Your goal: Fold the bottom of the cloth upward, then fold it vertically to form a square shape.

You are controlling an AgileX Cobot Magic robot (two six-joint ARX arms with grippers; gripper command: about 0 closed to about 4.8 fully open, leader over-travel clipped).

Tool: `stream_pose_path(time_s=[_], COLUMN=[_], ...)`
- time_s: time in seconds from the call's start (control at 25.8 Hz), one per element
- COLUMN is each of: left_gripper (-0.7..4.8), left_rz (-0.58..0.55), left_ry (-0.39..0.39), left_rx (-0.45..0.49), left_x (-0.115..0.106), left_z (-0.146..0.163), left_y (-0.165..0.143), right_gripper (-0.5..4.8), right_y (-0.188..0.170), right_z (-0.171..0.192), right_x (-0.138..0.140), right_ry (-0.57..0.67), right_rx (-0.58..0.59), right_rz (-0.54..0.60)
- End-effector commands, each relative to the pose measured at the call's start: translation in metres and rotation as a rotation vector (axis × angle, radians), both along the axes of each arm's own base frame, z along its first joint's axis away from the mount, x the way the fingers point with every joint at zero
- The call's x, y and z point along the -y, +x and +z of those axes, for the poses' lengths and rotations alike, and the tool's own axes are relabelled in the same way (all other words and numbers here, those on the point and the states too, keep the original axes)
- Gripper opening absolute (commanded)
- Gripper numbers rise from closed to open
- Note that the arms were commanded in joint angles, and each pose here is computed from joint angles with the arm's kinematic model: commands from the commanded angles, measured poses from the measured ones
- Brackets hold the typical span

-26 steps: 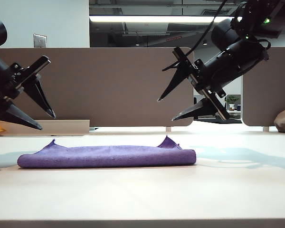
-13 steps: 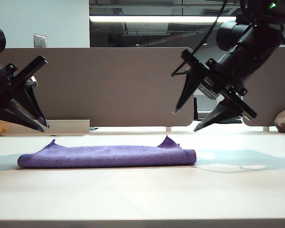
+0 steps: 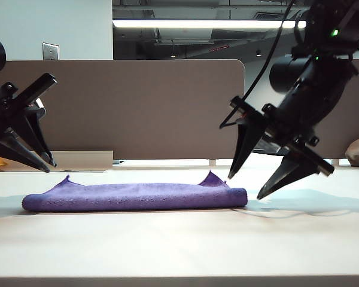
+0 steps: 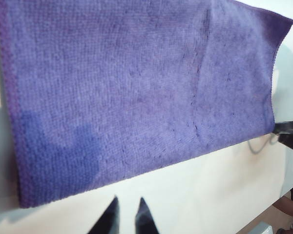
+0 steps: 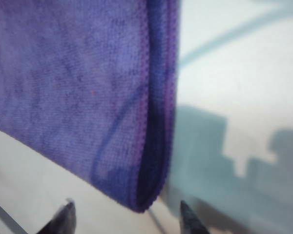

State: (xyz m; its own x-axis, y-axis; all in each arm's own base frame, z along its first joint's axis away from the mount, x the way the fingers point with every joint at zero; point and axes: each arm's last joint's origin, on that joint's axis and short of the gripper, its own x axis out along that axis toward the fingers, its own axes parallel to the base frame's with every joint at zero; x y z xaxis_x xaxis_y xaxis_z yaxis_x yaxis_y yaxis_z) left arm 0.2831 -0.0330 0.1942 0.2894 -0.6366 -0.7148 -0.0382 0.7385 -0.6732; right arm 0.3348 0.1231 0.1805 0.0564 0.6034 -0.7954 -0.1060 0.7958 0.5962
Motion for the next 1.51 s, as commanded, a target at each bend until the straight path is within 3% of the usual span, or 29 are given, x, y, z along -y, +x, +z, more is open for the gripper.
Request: stream_pose_path(time_s=[0.04,0.23,0.35,0.43,0.54,0.7,0.85,1.05,1.13,1.16,1.51], left_gripper=[0.48,0.48,0.48,0.48,0.48,0.48,0.48,0.48,0.48,0.48,0.48], left_rz=[-0.006,-0.002,0.011,0.009,0.004,0.001,-0.013,-0.031,-0.031,-0.031,-0.036], left_ry=[0.002,0.015,0.044,0.049,0.067,0.068,0.062,0.025,0.025,0.025,0.023], left_rx=[0.004,0.015,0.015,0.019,0.023,0.007,-0.007,-0.011,-0.011,-0.012,-0.029], left_x=[0.000,0.000,-0.001,-0.001,-0.002,-0.002,-0.001,0.000,0.000,0.000,0.000], left_z=[0.001,0.001,0.000,0.000,-0.001,-0.001,-0.002,-0.001,-0.001,-0.001,-0.001], left_y=[0.000,0.001,0.001,0.001,0.001,-0.001,-0.003,-0.004,-0.004,-0.004,-0.006], right_gripper=[2.74,2.57,1.92,1.81,0.84,0.40,0.39,0.46,1.86,2.27,2.25], right_y=[0.004,0.005,0.004,0.003,0.001,-0.005,-0.020,-0.027,-0.025,-0.025,-0.015], right_z=[0.004,0.001,-0.002,-0.004,-0.006,-0.008,-0.009,0.009,0.012,0.011,0.009], right_x=[-0.002,-0.004,-0.011,-0.015,-0.020,-0.018,-0.011,-0.008,-0.008,-0.009,-0.017], right_ry=[0.028,0.028,0.046,0.054,0.046,0.016,-0.105,-0.086,-0.074,-0.073,0.021], right_rx=[0.050,0.046,0.041,0.038,0.027,-0.017,-0.064,0.024,0.030,0.027,0.060], right_rz=[0.008,0.012,0.034,0.048,0.063,0.089,0.197,0.198,0.165,0.162,0.115])
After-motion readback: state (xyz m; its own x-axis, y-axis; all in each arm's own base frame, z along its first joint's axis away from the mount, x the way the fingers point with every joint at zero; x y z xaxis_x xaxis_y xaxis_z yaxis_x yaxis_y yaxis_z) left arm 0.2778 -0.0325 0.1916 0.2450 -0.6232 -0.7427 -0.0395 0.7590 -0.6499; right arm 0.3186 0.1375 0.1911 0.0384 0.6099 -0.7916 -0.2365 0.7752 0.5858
